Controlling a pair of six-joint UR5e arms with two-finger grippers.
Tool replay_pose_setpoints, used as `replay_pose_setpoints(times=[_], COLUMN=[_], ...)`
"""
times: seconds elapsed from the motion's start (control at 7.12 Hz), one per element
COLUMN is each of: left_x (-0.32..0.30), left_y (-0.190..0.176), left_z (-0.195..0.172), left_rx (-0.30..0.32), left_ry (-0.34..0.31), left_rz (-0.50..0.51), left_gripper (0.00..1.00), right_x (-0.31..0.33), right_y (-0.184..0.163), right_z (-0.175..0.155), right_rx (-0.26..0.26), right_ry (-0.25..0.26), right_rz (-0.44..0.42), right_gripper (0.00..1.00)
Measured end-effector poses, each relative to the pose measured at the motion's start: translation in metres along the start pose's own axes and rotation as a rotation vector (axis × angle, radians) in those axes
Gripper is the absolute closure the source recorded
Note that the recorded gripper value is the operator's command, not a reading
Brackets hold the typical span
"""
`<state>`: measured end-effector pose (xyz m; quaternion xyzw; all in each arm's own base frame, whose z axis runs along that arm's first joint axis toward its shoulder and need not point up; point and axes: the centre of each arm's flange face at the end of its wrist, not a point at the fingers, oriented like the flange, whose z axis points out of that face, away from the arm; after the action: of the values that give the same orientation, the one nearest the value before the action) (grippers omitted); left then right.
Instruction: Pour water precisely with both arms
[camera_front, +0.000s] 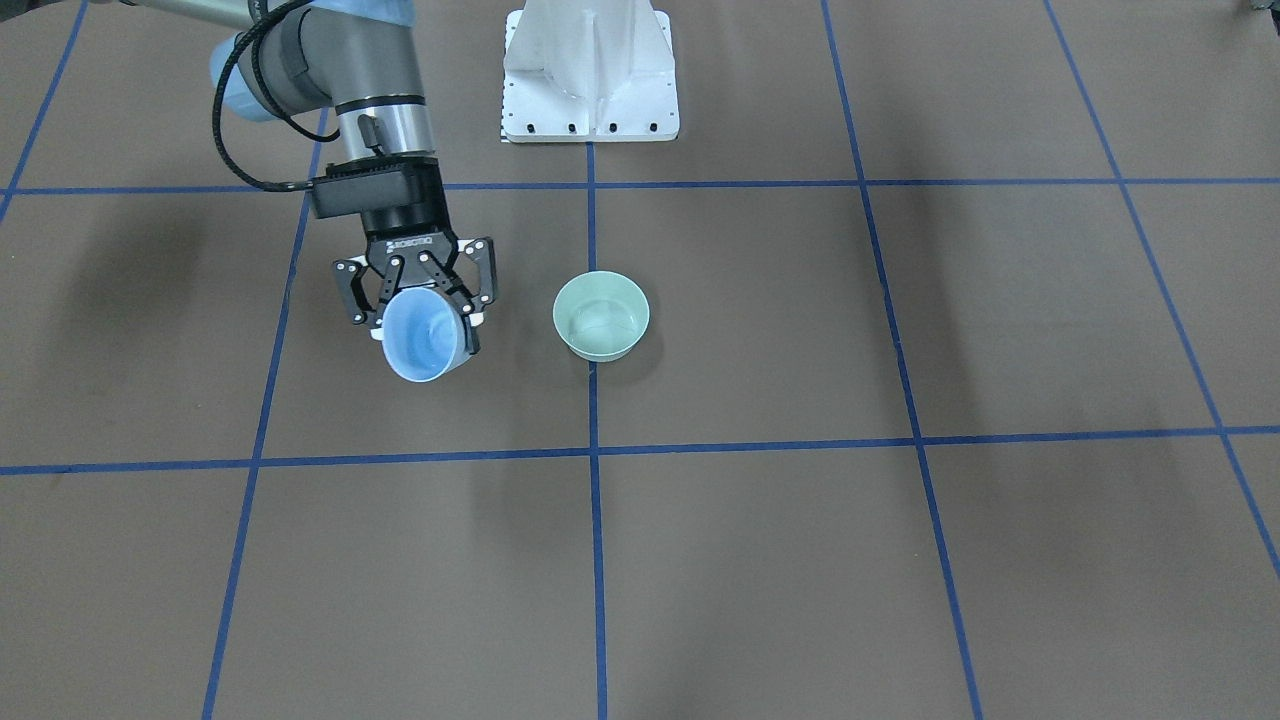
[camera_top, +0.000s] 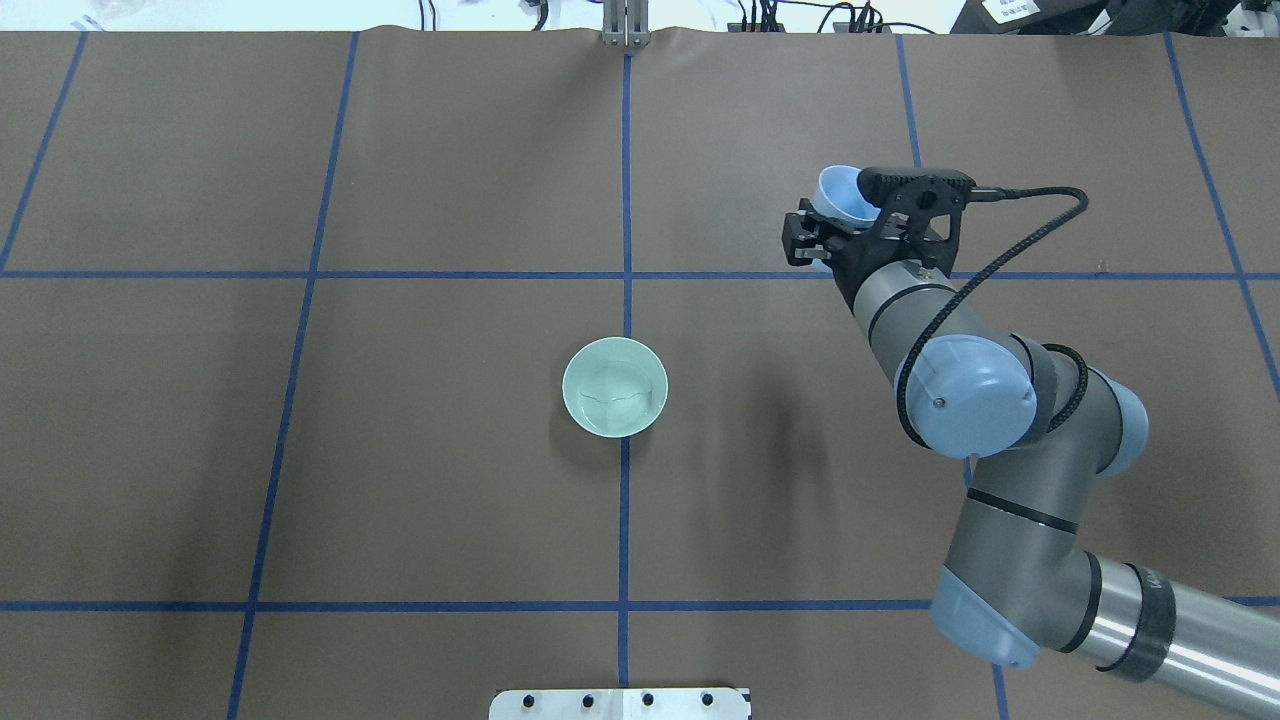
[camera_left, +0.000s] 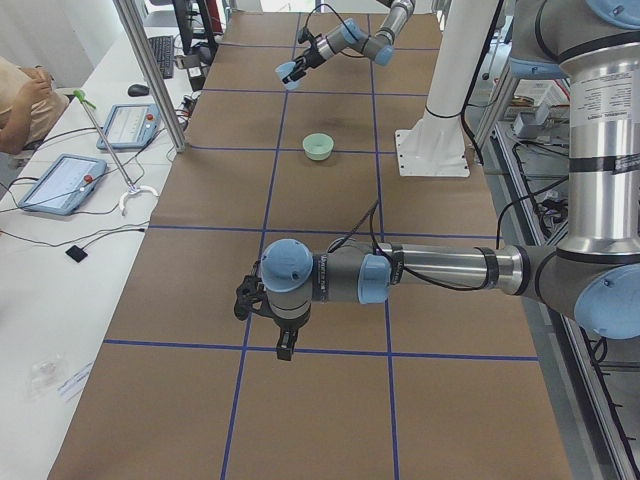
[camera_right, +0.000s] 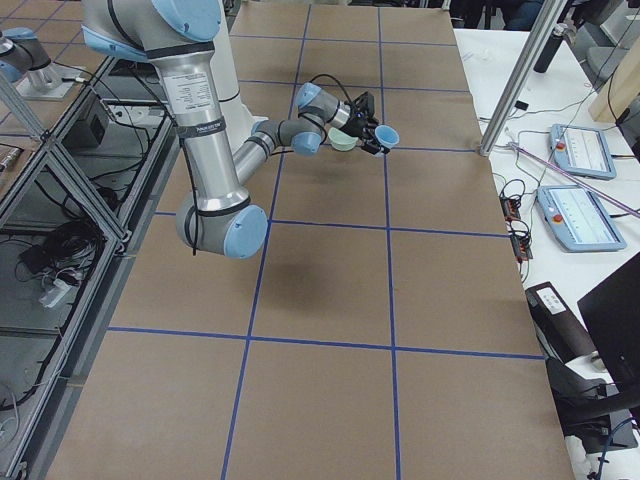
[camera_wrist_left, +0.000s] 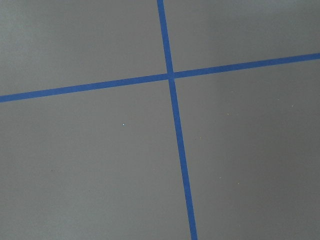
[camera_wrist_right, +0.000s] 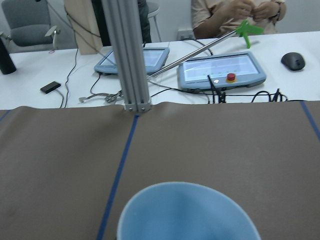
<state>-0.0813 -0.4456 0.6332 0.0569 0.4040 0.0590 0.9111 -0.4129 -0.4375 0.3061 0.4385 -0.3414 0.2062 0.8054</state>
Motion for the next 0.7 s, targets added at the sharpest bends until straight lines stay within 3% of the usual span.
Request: replay_pose_setpoints(times=[0.28, 0.7], left_x=[0.003, 0.005], left_y=[-0.002, -0.003], left_z=[-0.001, -0.001], left_rx=[0.002, 0.006], left_ry=[0.005, 0.02], left_rz=[0.004, 0.006], left_gripper=[0.0, 0.0], right_x=[0.07, 0.185], right_y=[0.027, 0.086], right_z=[0.009, 0.036], right_rx=[0.06, 0.161], right_ry=[0.079, 0.135], right_rz=[-0.005, -0.015], right_gripper=[1.0, 1.0])
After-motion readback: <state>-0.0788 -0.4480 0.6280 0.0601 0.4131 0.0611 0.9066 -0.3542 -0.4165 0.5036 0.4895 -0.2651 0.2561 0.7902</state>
